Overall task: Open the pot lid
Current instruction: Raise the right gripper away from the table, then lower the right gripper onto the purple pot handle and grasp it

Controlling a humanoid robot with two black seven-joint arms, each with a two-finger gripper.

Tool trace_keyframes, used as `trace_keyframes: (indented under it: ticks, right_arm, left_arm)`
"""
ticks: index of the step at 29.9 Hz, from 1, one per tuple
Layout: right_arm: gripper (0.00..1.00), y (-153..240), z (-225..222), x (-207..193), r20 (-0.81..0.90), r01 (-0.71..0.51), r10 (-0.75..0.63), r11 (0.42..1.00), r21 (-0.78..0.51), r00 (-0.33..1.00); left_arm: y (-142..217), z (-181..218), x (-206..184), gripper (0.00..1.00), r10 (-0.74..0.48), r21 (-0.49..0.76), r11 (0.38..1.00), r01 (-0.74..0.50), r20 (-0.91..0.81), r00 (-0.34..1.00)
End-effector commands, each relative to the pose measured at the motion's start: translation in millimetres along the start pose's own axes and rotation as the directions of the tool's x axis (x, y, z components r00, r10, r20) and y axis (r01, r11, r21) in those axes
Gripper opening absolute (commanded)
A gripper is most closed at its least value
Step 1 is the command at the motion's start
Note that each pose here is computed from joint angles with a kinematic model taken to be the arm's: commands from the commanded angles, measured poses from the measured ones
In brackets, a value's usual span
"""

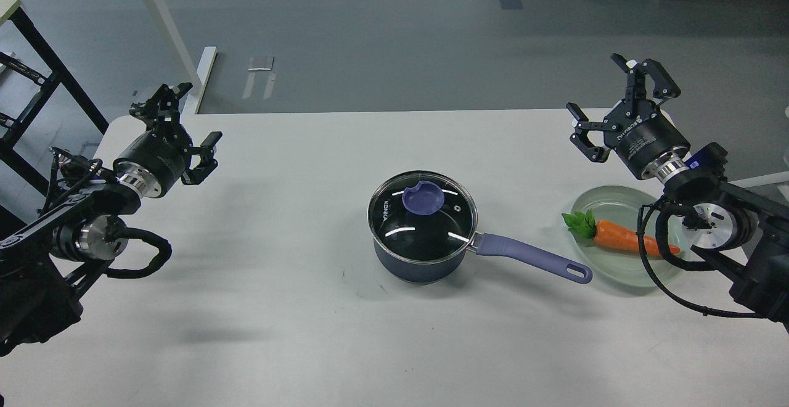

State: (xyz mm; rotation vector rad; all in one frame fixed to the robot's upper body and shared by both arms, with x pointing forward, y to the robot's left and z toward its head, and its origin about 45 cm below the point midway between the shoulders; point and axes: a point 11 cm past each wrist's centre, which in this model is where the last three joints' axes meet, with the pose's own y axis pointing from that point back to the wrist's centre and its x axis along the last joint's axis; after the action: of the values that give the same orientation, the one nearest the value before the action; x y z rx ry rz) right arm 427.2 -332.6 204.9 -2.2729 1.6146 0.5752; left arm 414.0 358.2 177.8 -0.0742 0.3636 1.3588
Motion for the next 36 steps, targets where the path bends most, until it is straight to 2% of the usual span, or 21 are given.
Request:
trace_keyframes:
  ticks: [1, 14, 17, 22, 25, 26, 29, 30, 32, 36]
  right_arm:
    - [1.0, 0, 0, 0, -0.001, -0.004, 0.004, 1.0, 0.0, 1.0]
    - [1.0, 1, -1, 2, -0.018, -0.007, 0.007, 1.0, -0.004, 1.0]
    - [1.0, 12, -30, 5, -0.125, 0.033, -0.035, 0.999, -0.019, 0.992]
    - [1.0, 14, -86, -33, -0.41, 0.21, -0.229, 0.973, -0.091, 0.883]
    - [1.0, 14, -92, -38, -0.437, 0.227, -0.248, 0.969, -0.1, 0.864]
    - [1.0, 21, -115, -74, -0.582, 0.334, -0.374, 0.925, -0.179, 0.722]
    - [1.0, 23, -119, -82, -0.611, 0.355, -0.4, 0.913, -0.2, 0.683]
    - [1.0, 33, -115, -115, -0.719, 0.426, -0.53, 0.835, -0.348, 0.45]
    - [1.0, 42, -103, -130, -0.746, 0.438, -0.601, 0.775, -0.456, 0.286]
    - [1.0, 59, -79, -144, -0.721, 0.386, -0.692, 0.657, -0.648, -0.032]
  left_arm:
    - [0, -1, -2, 0.99, -0.004, 0.003, 1.0, 0.004, 0.001, 1.0]
    - [-3, 1, -5, 0.99, -0.015, 0.01, 1.0, 0.015, 0.011, 1.0]
    - [-5, 10, -5, 0.99, -0.023, -0.016, 1.0, 0.023, 0.023, 0.999]
    - [-7, 11, -11, 0.99, -0.041, -0.03, 0.999, 0.042, 0.035, 0.999]
    - [-7, 12, -11, 0.99, -0.043, -0.038, 0.998, 0.044, 0.035, 0.998]
    - [-8, 14, -16, 0.99, -0.051, -0.061, 0.997, 0.054, 0.036, 0.998]
    - [-9, 14, -20, 0.99, -0.06, -0.064, 0.996, 0.062, 0.033, 0.998]
    - [-9, 15, -27, 0.99, -0.079, -0.067, 0.994, 0.08, 0.028, 0.997]
    - [-10, 15, -29, 0.99, -0.085, -0.069, 0.994, 0.086, 0.027, 0.996]
    - [-10, 16, -29, 0.99, -0.085, -0.07, 0.994, 0.087, 0.027, 0.996]
